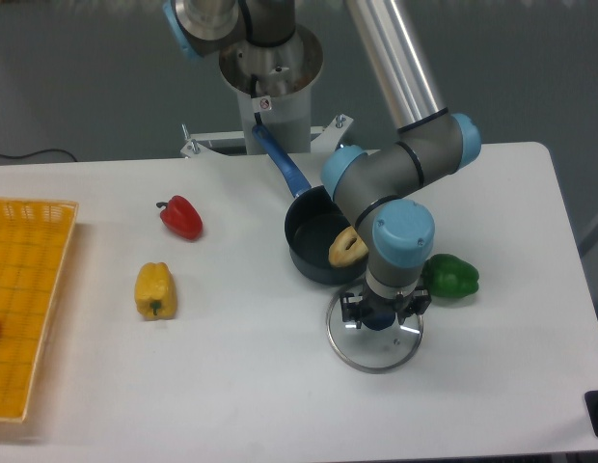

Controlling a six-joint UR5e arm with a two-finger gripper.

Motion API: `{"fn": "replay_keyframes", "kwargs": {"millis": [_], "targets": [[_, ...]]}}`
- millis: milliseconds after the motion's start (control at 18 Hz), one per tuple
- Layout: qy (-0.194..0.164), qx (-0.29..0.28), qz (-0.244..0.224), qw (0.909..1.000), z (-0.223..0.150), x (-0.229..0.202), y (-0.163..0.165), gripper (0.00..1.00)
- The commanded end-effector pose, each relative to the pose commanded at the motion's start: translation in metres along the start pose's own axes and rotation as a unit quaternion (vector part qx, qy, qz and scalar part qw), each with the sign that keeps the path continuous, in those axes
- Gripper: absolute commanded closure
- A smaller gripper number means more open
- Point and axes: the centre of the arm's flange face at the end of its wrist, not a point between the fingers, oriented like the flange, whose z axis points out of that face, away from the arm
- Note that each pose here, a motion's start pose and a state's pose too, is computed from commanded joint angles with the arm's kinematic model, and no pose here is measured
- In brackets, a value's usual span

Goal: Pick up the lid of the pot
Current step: 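Close the gripper on the blue knob of the lid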

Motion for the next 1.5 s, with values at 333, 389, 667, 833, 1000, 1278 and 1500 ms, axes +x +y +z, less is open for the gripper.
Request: {"fn": "replay_keyframes", "kwargs": {"millis": [333, 389, 667, 833, 1000, 1278, 1500], "targets": [[-0.002, 0.0, 0.002, 1.0, -0.004, 0.001, 0.0, 0.33], [-0.002, 0.001, 0.003, 1.0, -0.005, 0.001, 0.0, 0.32], [-0.002, 0.001, 0.004, 1.0, -0.005, 0.001, 0.001, 0.33], [-0.004, 0.004, 0.004, 1.0, -0.008, 0.0, -0.001, 0.33], [-0.006, 0.005, 0.005, 1.0, -0.017, -0.001, -0.005, 0.33], [-0.01, -0.032, 0.046, 0.9984, -0.032, 0.002, -0.012, 0.33], [-0.011, -0.034, 0.068, 0.997, -0.05, 0.002, -0.016, 0.33]]}}
